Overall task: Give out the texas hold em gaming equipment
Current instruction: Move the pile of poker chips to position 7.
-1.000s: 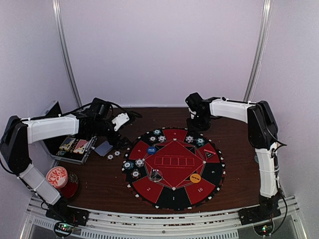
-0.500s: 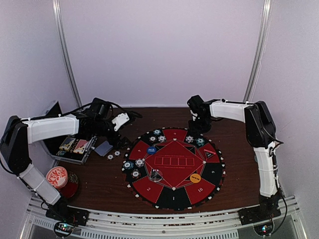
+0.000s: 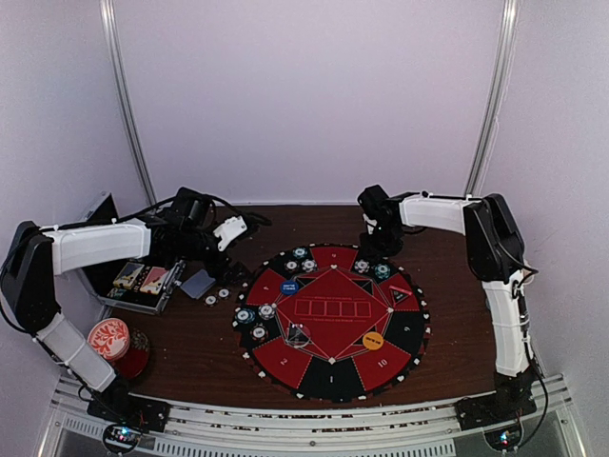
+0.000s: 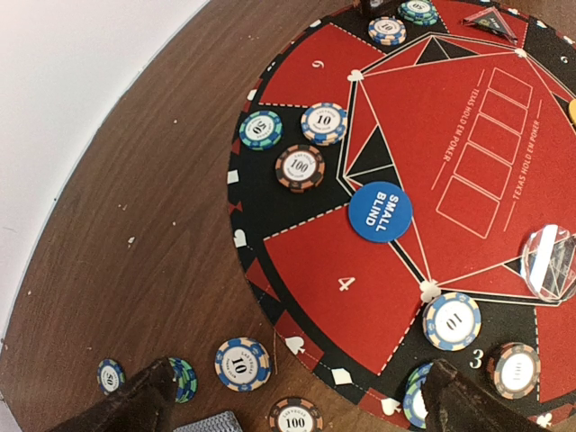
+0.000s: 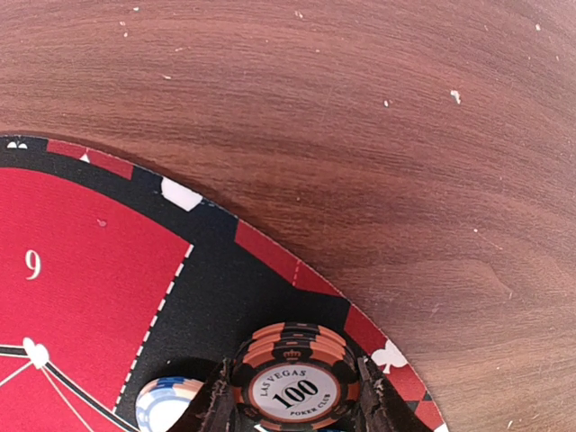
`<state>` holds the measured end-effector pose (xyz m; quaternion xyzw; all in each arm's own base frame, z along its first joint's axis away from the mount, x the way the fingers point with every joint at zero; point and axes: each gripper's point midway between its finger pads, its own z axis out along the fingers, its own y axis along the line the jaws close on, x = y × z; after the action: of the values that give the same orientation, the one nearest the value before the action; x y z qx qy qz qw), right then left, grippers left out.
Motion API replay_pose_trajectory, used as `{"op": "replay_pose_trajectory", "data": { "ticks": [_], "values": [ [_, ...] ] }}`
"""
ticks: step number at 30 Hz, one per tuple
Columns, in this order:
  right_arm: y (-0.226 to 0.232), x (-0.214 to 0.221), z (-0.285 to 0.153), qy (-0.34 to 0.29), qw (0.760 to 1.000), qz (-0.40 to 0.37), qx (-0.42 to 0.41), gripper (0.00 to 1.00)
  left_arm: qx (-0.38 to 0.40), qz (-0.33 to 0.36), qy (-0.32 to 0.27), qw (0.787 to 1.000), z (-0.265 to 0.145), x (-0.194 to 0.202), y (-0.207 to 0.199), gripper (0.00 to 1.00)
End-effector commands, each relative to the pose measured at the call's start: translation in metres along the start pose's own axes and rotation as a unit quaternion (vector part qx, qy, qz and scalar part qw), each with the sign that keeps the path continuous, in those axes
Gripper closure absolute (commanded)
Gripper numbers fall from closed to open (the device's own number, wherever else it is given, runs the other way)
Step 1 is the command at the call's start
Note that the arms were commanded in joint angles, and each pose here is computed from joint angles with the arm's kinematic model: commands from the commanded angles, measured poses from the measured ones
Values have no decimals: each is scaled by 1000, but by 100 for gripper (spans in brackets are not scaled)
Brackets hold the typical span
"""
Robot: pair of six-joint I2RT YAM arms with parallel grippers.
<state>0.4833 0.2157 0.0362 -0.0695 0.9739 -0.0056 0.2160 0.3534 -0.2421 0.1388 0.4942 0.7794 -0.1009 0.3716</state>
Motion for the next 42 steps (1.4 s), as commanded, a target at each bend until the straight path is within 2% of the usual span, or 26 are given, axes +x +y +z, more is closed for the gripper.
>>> {"op": "replay_pose_trajectory", "data": {
  "ticks": [1,9,21,32,36,42],
  "values": [
    [-3,-1,2,0,1000,-1,3,69,-2,0,-17,1000,0,-5,3,2],
    [-5,-7,-7,-7,1000,-1,6,59,-2,0,-17,1000,0,-6,3,2],
    [-7,-16,-21,-22,1000,1,9,50,-2,0,-17,1000,0,-6,3,2],
    [-11,-50,-89,-92,995,25,-6,40,-4,0,-18,1000,0,-6,4,2],
    [-18,-40,-109,-108,993,38,-10,36,-5,0,-18,1000,-1,-6,4,2],
    [-28,3,-119,-125,990,59,-16,33,-5,1,-20,1000,-1,-7,4,2]
  ]
}}
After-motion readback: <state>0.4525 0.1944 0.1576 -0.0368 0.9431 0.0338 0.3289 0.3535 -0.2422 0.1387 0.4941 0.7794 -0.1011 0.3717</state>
